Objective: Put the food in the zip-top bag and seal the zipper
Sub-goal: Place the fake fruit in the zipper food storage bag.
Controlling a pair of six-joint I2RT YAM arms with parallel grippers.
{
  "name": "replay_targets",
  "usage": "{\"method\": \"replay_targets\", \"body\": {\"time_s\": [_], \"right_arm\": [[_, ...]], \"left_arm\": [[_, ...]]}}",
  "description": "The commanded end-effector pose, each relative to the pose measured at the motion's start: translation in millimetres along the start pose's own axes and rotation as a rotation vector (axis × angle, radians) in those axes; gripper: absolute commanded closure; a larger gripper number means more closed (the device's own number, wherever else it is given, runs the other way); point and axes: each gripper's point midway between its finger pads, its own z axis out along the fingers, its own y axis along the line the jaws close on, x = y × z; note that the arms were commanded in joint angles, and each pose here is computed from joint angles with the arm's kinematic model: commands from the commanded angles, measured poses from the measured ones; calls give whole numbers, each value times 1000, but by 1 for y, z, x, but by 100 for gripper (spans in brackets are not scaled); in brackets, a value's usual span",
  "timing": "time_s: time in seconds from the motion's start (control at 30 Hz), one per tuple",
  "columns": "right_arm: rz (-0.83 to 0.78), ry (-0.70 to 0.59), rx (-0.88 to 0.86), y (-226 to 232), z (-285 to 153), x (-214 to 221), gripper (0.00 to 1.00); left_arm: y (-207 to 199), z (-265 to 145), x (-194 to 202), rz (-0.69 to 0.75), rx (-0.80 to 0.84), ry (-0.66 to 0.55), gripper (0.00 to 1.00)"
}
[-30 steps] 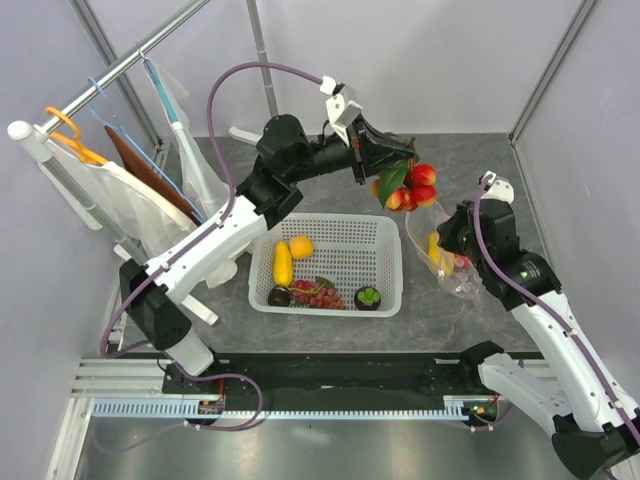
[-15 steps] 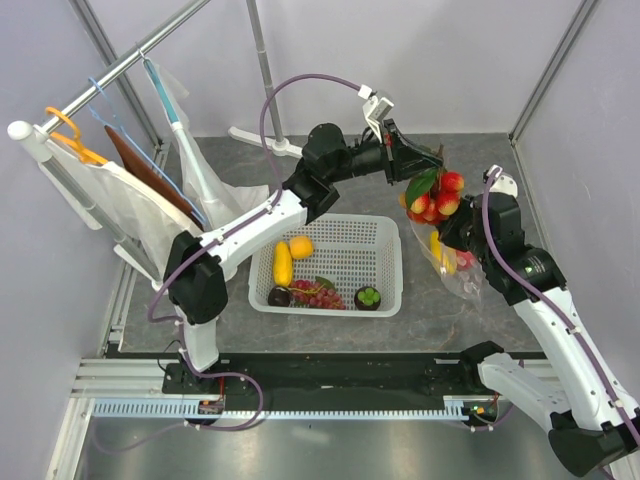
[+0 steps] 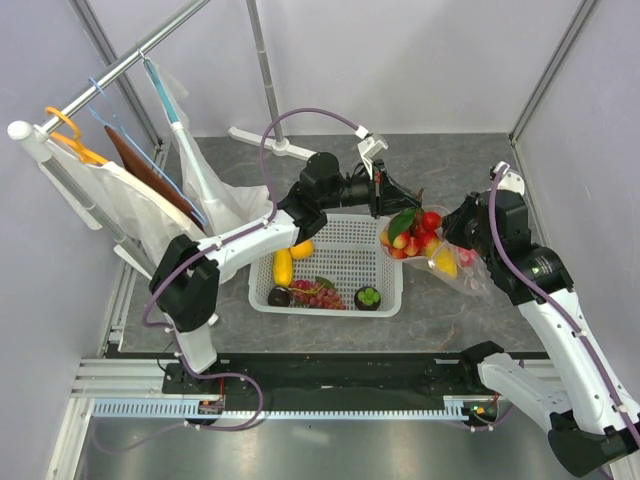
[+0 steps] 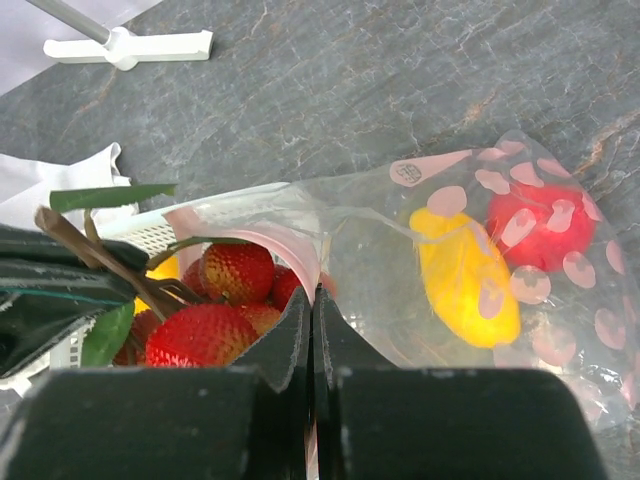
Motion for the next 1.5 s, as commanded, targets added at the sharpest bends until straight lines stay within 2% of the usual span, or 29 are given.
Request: {"method": "replay_targets", "body": {"time_s": [0.0, 0.03, 0.13, 0.2, 0.23, 0.33, 0.6, 0.83, 0.97, 1.0, 1.07, 1.1, 1.17, 1.2, 1.23, 1.33, 1.47], "right_arm": [[25, -82, -37, 12, -14, -28, 100], [26, -83, -38, 12, -14, -29, 100], [24, -93, -42, 13, -16, -32, 100], [27, -99, -59, 16, -16, -33, 100], [28, -95, -73, 19, -17, -32, 100], [33, -94, -120, 28, -18, -33, 100], [36, -62, -205, 43, -20, -28, 100], [25, -74, -233, 47, -26, -31, 100], [23, -78, -242, 48, -27, -32, 100], [23, -79, -244, 49, -28, -32, 100], [24, -77, -245, 49, -28, -32, 100], [27, -79, -245, 49, -28, -33, 100], [20, -84, -245, 50, -28, -35, 100], [14, -83, -244, 50, -28, -35, 100], [14, -87, -239, 49, -28, -35, 100], [0, -109, -213, 44, -28, -39, 100], [-6, -161, -195, 43, -31, -54, 100]], "left_arm": [[-38, -12, -29, 218, 107, -38, 98], [-40, -12, -22, 293, 122, -23, 98], [-52, -16, -9, 401, 174, 17, 98], [-58, -18, 7, 420, 195, 74, 98], [-57, -17, 11, 505, 197, 90, 98], [-58, -15, 25, 568, 194, 131, 98], [-56, -1, 34, 674, 214, 183, 98], [-32, 7, 52, 635, 168, 314, 98], [-12, 7, 57, 628, 75, 350, 98], [-9, 8, 58, 623, 59, 360, 94], [-3, 7, 57, 604, 28, 388, 79], [-5, 5, 54, 604, 34, 384, 60], [-21, -4, 34, 583, 75, 325, 42], [-29, -8, 24, 577, 93, 293, 20], [-31, -15, 15, 546, 86, 270, 12], [-65, -29, -28, 566, 129, 179, 7], [-78, -49, -66, 526, 48, 108, 8]]}}
